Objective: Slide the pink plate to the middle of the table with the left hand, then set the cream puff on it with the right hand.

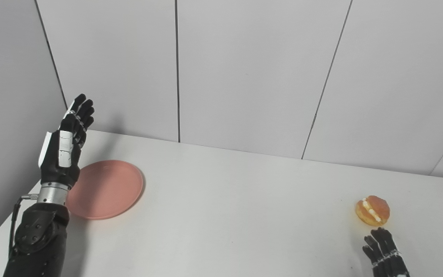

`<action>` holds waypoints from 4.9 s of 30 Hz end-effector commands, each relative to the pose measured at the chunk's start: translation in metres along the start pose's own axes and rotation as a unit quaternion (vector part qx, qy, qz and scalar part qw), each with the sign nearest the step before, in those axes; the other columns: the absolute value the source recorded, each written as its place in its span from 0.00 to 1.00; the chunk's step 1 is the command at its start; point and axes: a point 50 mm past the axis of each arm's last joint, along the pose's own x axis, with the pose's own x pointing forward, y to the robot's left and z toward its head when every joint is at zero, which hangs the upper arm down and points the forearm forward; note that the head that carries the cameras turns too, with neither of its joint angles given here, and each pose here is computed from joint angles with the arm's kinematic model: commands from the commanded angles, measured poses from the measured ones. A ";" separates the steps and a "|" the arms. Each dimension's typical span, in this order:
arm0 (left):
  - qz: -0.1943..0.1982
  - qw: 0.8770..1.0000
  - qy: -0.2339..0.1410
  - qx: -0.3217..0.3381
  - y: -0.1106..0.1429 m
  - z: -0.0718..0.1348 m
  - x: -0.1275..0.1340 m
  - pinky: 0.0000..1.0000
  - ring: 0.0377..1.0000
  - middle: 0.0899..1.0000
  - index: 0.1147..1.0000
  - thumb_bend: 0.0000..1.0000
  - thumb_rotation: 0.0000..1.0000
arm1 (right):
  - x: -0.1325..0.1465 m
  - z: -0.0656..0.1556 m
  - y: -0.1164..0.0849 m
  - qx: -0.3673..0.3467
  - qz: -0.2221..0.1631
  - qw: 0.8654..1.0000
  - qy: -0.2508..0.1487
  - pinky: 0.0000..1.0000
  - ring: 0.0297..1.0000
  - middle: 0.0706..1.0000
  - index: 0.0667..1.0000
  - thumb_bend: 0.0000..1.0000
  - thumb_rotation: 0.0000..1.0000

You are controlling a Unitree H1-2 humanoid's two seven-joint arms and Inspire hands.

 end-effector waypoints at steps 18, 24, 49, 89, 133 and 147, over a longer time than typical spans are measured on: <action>0.044 0.998 -0.012 0.041 0.060 0.014 0.028 0.88 0.93 0.94 0.91 0.83 0.93 | -0.021 -0.035 -0.025 -0.035 -0.015 0.996 0.081 0.91 0.90 0.91 0.89 0.85 0.94; 0.062 0.998 0.005 0.022 0.071 -0.001 0.021 0.85 0.90 0.93 0.89 0.89 0.84 | -0.021 -0.035 -0.025 -0.037 -0.015 0.996 0.081 0.91 0.90 0.90 0.89 0.85 0.94; 0.087 0.992 0.093 0.012 0.094 -0.064 0.006 0.69 0.80 0.83 0.80 1.00 0.73 | -0.023 -0.032 -0.025 -0.035 -0.014 0.996 0.080 0.89 0.90 0.91 0.89 0.84 0.93; -0.017 0.986 0.165 0.019 0.056 -0.093 0.011 0.85 0.93 0.91 0.93 1.00 0.81 | -0.026 -0.028 -0.019 -0.026 -0.013 0.997 0.077 0.89 0.90 0.91 0.88 0.81 0.92; -0.142 0.971 0.190 -0.029 -0.030 -0.106 0.018 0.99 1.00 1.00 1.00 1.00 0.86 | -0.030 -0.023 -0.013 -0.031 -0.008 0.997 0.074 0.87 0.89 0.90 0.89 0.82 0.91; -0.179 0.965 0.185 -0.045 -0.070 -0.100 0.004 1.00 1.00 1.00 1.00 1.00 0.86 | -0.031 -0.023 -0.011 -0.034 -0.007 0.997 0.074 0.87 0.88 0.90 0.89 0.82 0.92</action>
